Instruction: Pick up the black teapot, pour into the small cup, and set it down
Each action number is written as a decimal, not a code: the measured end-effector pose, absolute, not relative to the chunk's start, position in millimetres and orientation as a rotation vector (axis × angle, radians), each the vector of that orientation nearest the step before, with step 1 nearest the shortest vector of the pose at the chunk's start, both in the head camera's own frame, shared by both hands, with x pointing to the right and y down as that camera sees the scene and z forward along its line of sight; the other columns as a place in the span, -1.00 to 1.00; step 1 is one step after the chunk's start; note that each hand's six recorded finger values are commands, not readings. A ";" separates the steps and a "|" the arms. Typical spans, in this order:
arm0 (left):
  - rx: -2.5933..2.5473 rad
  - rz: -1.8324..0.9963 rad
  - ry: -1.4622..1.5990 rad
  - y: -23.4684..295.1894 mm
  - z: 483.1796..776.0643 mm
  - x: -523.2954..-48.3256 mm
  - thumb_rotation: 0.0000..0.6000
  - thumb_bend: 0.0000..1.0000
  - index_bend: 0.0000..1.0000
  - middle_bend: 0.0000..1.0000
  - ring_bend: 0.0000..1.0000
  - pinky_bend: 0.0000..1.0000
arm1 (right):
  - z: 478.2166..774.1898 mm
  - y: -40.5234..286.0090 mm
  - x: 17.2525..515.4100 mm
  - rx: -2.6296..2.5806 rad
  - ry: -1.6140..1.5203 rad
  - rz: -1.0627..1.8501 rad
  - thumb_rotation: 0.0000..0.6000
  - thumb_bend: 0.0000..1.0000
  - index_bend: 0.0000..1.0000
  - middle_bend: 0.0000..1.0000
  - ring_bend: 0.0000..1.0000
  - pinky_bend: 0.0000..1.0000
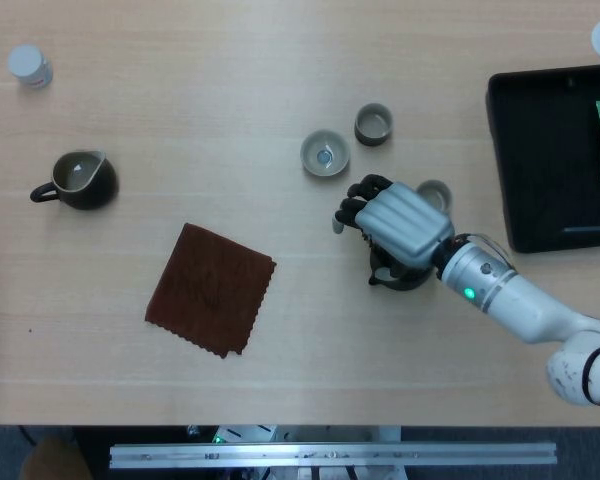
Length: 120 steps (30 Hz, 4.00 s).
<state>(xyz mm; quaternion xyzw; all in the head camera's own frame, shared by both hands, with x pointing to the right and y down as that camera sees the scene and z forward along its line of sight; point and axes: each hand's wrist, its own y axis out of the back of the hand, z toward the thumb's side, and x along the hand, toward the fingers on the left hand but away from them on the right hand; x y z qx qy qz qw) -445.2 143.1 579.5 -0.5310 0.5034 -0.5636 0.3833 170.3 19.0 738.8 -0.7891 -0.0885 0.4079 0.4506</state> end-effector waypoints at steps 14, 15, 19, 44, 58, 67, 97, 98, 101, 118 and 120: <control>-1.353 -1.438 1.283 142.8 580.2 -446.3 1.00 -0.22 -0.71 -0.59 -0.65 -0.63 | 749.0 8.1 174.1 -1.929 -0.225 1.057 1.00 -1.00 -0.22 -0.14 -0.47 -0.65; -1.352 -1.437 1.283 142.7 580.1 -446.3 1.00 -0.22 -0.71 -0.59 -0.65 -0.63 | 750.0 7.7 174.0 -1.930 -0.223 1.061 1.00 -1.00 -0.22 -0.14 -0.47 -0.65; -1.349 -1.439 1.285 142.7 579.7 -446.9 1.00 -0.22 -0.71 -0.59 -0.65 -0.63 | 753.6 6.1 172.3 -1.935 -0.216 1.070 1.00 -1.00 -0.22 -0.14 -0.47 -0.65; -1.336 -1.442 1.288 141.0 580.0 -448.7 1.00 -0.22 -0.71 -0.59 -0.65 -0.63 | 752.4 2.5 181.2 -1.919 -0.180 1.126 1.00 -1.00 -0.01 0.08 -0.26 -0.65; -1.341 -1.432 1.286 140.0 581.1 -447.4 1.00 -0.22 -0.71 -0.59 -0.65 -0.63 | 736.3 8.0 194.4 -1.900 -0.161 1.143 1.00 -1.00 -0.01 0.10 -0.24 -0.65; -1.343 -1.430 1.287 139.1 581.8 -447.7 1.00 -0.22 -0.71 -0.59 -0.65 -0.63 | 734.0 13.7 203.2 -1.909 -0.155 1.164 1.00 -1.00 0.02 0.13 -0.20 -0.65; -1.353 -1.429 1.282 137.7 586.6 -446.3 1.00 -0.22 -0.71 -0.59 -0.65 -0.63 | 719.4 24.7 239.2 -1.929 -0.171 1.220 1.00 -1.00 0.20 0.28 -0.03 -0.65; -1.352 -1.429 1.282 137.6 586.4 -446.1 1.00 -0.22 -0.71 -0.59 -0.65 -0.63 | 719.5 24.4 239.2 -1.931 -0.170 1.220 1.00 -1.00 0.23 0.31 0.00 -0.65; -1.350 -1.430 1.282 137.4 585.9 -445.8 1.00 -0.22 -0.71 -0.59 -0.65 -0.63 | 720.3 23.1 238.5 -1.935 -0.165 1.220 1.00 -1.00 0.30 0.36 0.09 -0.65; -1.346 -1.443 1.280 138.7 585.9 -445.8 1.00 -0.22 -0.71 -0.59 -0.65 -0.63 | 726.6 18.1 236.1 -1.957 -0.148 1.240 1.00 -0.80 0.35 0.39 0.14 -0.65; -1.346 -1.445 1.279 138.6 586.0 -445.7 1.00 -0.22 -0.71 -0.59 -0.65 -0.63 | 727.6 17.6 236.3 -1.961 -0.151 1.245 1.00 -0.78 0.35 0.39 0.14 -0.65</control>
